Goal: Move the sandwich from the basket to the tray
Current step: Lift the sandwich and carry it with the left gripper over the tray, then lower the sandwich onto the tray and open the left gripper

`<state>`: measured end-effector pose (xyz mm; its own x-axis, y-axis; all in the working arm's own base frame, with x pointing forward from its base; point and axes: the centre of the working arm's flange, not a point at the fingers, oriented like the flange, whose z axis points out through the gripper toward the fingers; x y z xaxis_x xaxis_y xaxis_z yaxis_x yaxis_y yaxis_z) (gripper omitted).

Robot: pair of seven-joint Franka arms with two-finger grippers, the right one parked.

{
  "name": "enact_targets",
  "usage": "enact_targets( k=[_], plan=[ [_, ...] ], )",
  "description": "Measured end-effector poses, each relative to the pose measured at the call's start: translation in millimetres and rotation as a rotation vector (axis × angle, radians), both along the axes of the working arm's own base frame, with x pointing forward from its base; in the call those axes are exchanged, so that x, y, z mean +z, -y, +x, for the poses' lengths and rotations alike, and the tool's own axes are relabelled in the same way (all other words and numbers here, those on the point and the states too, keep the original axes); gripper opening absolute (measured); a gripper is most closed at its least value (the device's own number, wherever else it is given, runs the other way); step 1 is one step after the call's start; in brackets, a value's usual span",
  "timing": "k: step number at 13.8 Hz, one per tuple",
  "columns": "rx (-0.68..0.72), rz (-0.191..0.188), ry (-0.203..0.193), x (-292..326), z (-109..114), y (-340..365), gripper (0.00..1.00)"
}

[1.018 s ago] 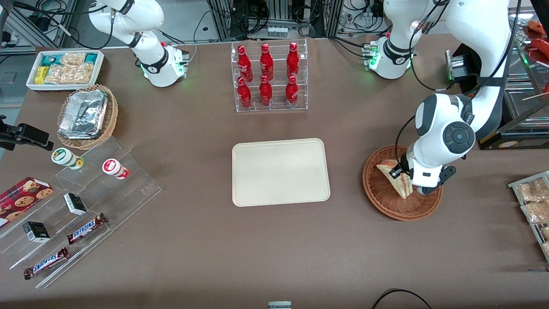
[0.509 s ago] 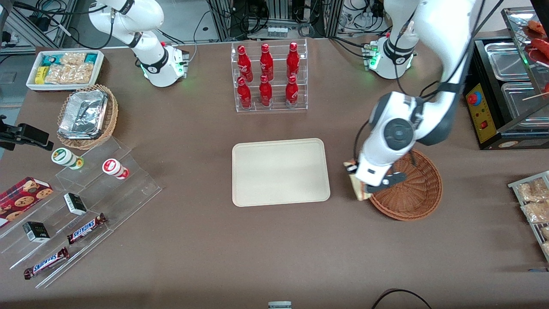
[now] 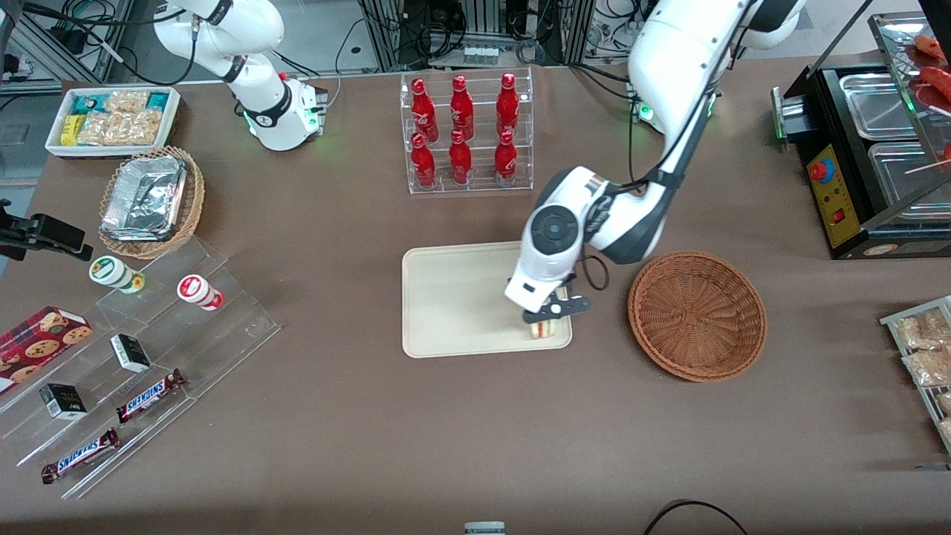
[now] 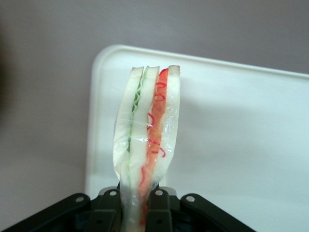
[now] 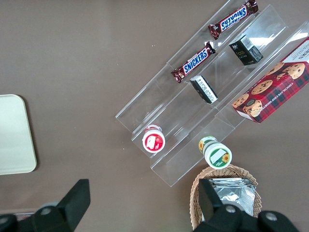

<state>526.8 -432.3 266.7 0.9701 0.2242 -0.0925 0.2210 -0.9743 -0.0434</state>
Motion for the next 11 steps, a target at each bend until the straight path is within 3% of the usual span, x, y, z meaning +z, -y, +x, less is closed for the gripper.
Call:
enact_targets(
  k=[5,11],
  plan=[
    [0.062,0.020,-0.004,-28.4,-40.3,69.1,0.17],
    [0.067,0.014,0.006,-30.5,-33.9,75.2,0.17]
  ],
)
